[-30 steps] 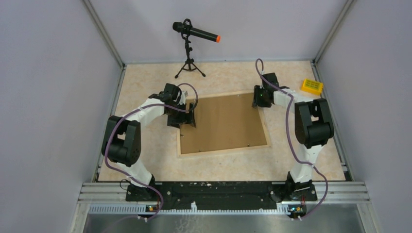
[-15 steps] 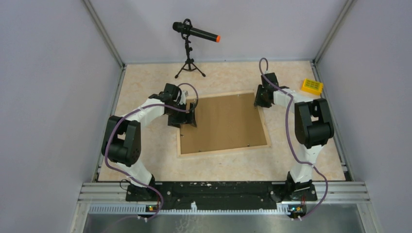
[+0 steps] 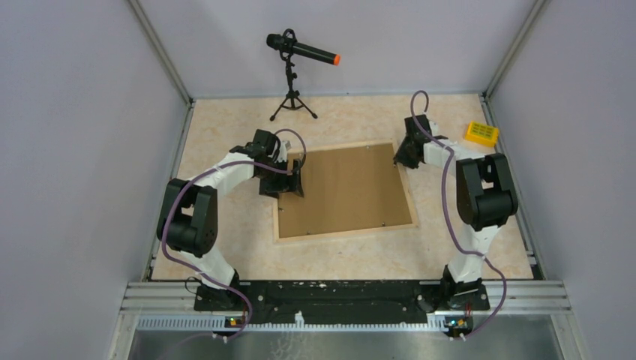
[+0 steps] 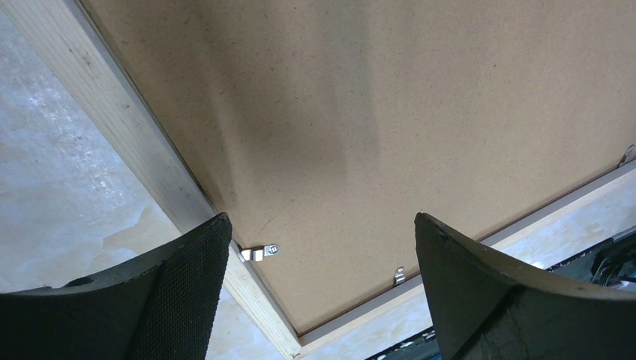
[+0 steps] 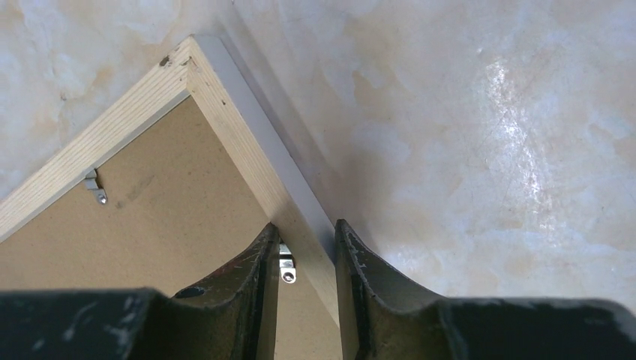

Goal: Put the photo into the frame

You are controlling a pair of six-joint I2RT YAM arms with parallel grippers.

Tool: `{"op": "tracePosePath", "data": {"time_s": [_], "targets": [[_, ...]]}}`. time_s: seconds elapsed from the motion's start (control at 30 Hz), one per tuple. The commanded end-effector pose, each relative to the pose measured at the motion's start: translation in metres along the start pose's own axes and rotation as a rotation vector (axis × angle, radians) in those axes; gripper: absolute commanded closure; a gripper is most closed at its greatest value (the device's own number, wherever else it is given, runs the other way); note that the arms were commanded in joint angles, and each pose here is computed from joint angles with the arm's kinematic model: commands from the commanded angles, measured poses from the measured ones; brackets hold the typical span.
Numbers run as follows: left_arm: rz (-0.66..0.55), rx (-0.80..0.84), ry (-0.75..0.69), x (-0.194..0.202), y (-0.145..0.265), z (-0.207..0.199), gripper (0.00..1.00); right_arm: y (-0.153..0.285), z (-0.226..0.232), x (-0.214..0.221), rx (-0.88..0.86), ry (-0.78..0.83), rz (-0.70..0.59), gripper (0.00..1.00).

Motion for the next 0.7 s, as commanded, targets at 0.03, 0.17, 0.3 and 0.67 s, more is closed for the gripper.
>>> {"op": "tracePosePath", "data": {"time_s": [0.03, 0.17, 0.3, 0.67], "targets": [[-0.033, 0.031, -0.006, -0.004, 0.003, -0.004, 0.06, 0.003, 0.0, 0.007, -0.042, 0.005, 0.033, 0.99], [-0.019, 0.048, -0.005, -0.002, 0.002, -0.005, 0.06, 0.007, 0.003, -0.003, -0.051, 0.11, 0.029, 0.71], [-0.028, 0.038, -0.01, -0.003, 0.003, -0.005, 0.06, 0.006, -0.001, 0.0, -0.039, 0.179, 0.07, 0.67], [-0.013, 0.049, -0.007, -0.002, 0.0, -0.004, 0.06, 0.004, -0.015, 0.012, 0.025, 0.272, 0.133, 0.55]]}}
Point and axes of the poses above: each gripper's point midway between its finger pads, its own y axis back along the fingers, its own z axis along the line the jaws close on, x = y × z, the point moved 10 cm from there along y, back along the fingers, and after that the axes turned 5 degrees about y, right-handed, at the moved point
